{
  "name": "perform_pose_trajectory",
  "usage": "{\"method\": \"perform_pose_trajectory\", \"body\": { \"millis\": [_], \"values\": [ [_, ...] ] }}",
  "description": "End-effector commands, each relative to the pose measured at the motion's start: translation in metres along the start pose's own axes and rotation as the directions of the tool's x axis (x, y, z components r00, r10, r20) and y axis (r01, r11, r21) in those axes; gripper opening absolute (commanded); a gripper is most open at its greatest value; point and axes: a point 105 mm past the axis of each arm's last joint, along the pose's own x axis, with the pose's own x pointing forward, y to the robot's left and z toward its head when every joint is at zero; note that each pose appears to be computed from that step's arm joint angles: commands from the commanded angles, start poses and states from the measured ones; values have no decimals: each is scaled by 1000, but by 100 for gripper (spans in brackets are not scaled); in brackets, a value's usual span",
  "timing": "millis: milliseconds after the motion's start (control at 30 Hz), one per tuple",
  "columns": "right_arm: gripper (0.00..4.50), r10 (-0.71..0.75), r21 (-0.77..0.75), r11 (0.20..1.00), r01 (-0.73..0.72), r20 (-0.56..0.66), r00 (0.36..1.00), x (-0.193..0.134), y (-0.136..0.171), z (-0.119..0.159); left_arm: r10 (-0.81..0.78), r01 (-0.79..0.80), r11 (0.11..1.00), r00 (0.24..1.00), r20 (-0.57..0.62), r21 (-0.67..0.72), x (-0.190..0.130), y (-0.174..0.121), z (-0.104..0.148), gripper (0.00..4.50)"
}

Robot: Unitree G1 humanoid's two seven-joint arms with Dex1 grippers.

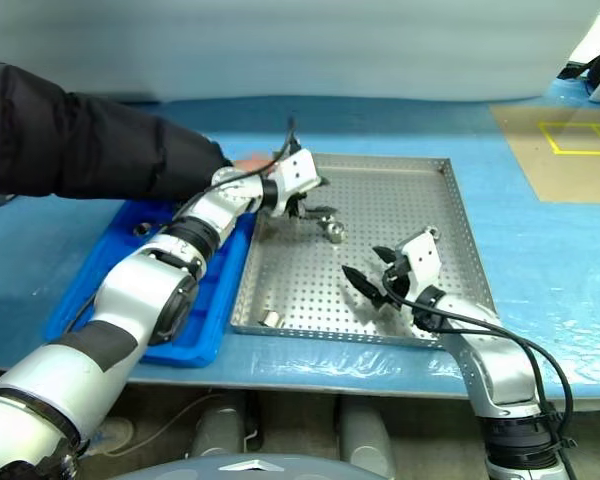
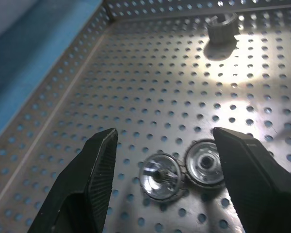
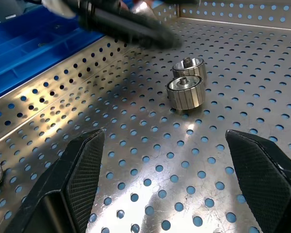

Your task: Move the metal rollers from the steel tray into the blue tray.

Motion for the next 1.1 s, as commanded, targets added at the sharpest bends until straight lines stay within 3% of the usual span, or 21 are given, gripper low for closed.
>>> {"method": "perform_pose_trajectory", "body": {
  "millis": [33, 200, 400, 567, 1100],
  "values": [
    [416, 27, -29, 999, -25, 39, 999, 6, 7, 11, 68, -69, 997, 997, 18, 20, -7, 16, 10, 330],
    [416, 26, -36, 999, -24, 44, 999, 9, 6, 14, 93, -93, 996, 996, 9, 1, -17, 24, 5, 330],
    [416, 23, -34, 999, -21, 46, 999, 11, 8, 16, 163, -160, 986, 982, -94, 37, -30, 37, -12, 330],
    [416, 26, -31, 999, -24, 45, 999, 13, 11, 16, 140, -137, 990, 986, -86, 44, -37, 39, -11, 330],
    [416, 26, -23, 999, -25, 30, 999, 16, -4, -1, 91, -114, 991, 960, -263, -73, -46, 20, -66, 330]
  ]
}}
